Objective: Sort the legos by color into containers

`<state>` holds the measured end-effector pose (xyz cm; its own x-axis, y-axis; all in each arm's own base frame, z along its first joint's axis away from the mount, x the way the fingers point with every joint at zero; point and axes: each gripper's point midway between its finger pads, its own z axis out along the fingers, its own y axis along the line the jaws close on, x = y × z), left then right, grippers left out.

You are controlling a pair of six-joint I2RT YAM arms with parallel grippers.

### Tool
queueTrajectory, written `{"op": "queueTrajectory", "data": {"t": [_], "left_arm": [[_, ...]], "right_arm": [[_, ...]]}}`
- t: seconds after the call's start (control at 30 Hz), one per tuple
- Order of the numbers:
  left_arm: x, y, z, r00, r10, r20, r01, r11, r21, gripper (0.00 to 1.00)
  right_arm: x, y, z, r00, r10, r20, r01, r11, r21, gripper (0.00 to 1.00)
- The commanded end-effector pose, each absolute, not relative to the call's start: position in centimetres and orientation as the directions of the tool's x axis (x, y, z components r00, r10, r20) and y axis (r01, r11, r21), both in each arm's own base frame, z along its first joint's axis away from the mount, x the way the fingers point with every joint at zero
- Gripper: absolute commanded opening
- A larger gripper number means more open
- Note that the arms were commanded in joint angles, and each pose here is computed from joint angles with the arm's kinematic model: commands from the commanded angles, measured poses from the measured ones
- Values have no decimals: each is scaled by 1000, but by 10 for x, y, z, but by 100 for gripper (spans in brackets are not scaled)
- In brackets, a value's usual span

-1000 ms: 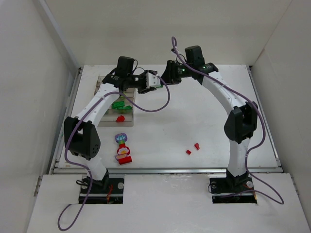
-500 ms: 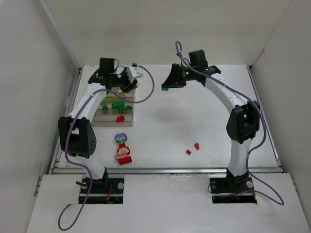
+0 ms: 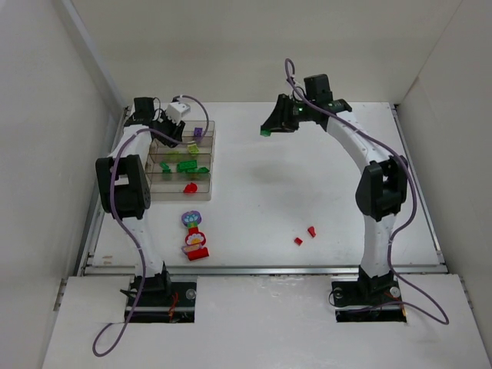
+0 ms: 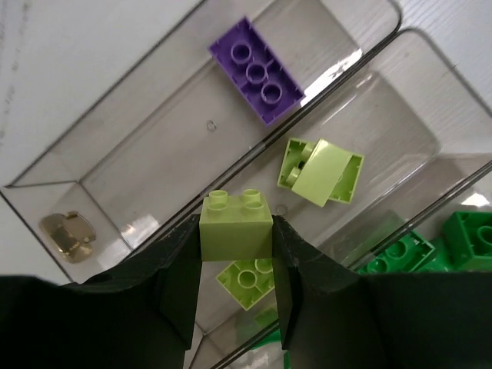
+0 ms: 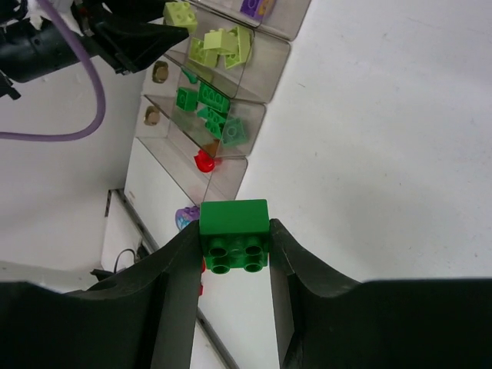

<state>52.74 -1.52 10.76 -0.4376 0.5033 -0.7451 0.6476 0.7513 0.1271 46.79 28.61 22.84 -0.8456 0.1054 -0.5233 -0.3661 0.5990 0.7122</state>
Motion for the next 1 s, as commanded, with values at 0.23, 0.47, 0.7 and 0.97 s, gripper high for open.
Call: {"op": "queueTrajectory", "data": {"t": [0.23,0.47,0.7,0.97], "left_arm": [[520,-8,115,-401,555,-729,679,714,170,68],[511,-16,165,-272,592,-759,712,654,255,93],[471,-97,247,182,682,-709,785,334,522,100],[409,-226,276,361,483,-797,873,125,471,100]], "right_arm": [[474,294,250,-815,110,-570,-416,573,706,0],[473,292,255,-814,113,-570,-412,580,703,0],[466,308,271,-791,91,-605,-459,564,686,0],[436,341,284,-771,4,-636,-551,498,670,0]]}}
